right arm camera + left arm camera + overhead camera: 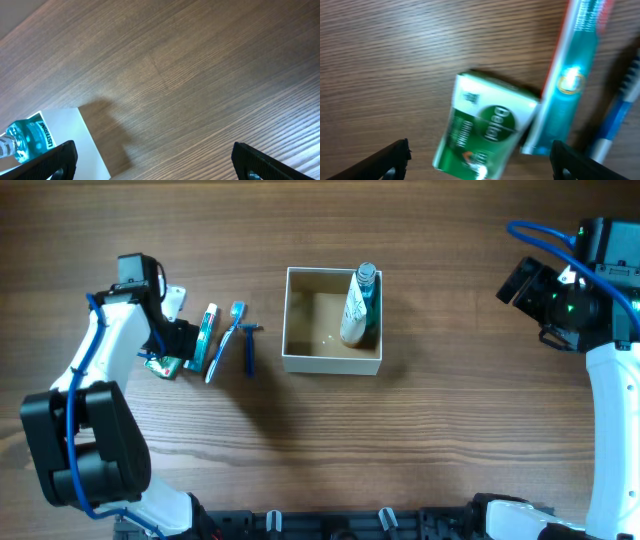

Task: Pack container
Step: 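Raise the right arm aside and reach the left gripper to the soap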

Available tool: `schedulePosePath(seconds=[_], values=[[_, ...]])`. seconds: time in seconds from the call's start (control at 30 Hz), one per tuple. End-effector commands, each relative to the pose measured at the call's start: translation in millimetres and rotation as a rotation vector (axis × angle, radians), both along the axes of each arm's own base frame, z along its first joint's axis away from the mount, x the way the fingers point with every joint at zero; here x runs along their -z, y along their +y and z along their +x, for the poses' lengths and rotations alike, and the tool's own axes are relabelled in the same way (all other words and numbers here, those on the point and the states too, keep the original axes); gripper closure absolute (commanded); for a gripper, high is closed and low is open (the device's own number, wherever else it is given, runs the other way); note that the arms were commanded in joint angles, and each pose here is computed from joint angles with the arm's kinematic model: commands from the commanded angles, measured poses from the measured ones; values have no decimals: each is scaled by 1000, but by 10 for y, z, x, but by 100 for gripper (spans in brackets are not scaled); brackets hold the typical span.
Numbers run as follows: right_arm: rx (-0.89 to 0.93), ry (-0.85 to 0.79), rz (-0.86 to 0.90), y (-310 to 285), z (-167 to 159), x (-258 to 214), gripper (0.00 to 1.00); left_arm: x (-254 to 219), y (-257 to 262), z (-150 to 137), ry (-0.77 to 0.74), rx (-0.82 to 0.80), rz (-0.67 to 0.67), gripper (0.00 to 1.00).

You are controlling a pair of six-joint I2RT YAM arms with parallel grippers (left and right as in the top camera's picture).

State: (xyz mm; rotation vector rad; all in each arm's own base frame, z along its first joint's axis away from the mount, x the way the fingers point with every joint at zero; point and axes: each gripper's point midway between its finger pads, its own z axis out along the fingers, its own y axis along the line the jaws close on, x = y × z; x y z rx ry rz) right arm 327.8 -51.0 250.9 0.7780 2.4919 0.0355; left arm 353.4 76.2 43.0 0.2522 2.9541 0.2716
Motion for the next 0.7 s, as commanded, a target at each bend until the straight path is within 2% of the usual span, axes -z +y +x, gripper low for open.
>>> schedulePosePath(seconds=[0.0, 0.07, 0.1, 0.3, 0.37, 0.53, 0.67], values=[[4, 0, 7, 0, 16, 3, 0, 72, 178, -21, 21, 40, 1, 14], [3, 0, 7, 0, 15, 4, 0, 168, 207, 5, 27, 51, -11, 20], [3, 0, 7, 0, 15, 4, 0, 199, 209, 11, 30, 51, -12, 20], [3, 0, 7, 0, 15, 4, 0, 312, 104, -43, 65, 64, -73, 14], [3, 0, 7, 0, 15, 4, 0, 267, 100, -16, 47, 65, -74, 16], [3, 0, 7, 0, 15, 4, 0, -56, 74, 88, -57, 70, -77, 10], [4, 0, 7, 0, 15, 4, 0, -85, 35, 34, -46, 82, -93, 6]])
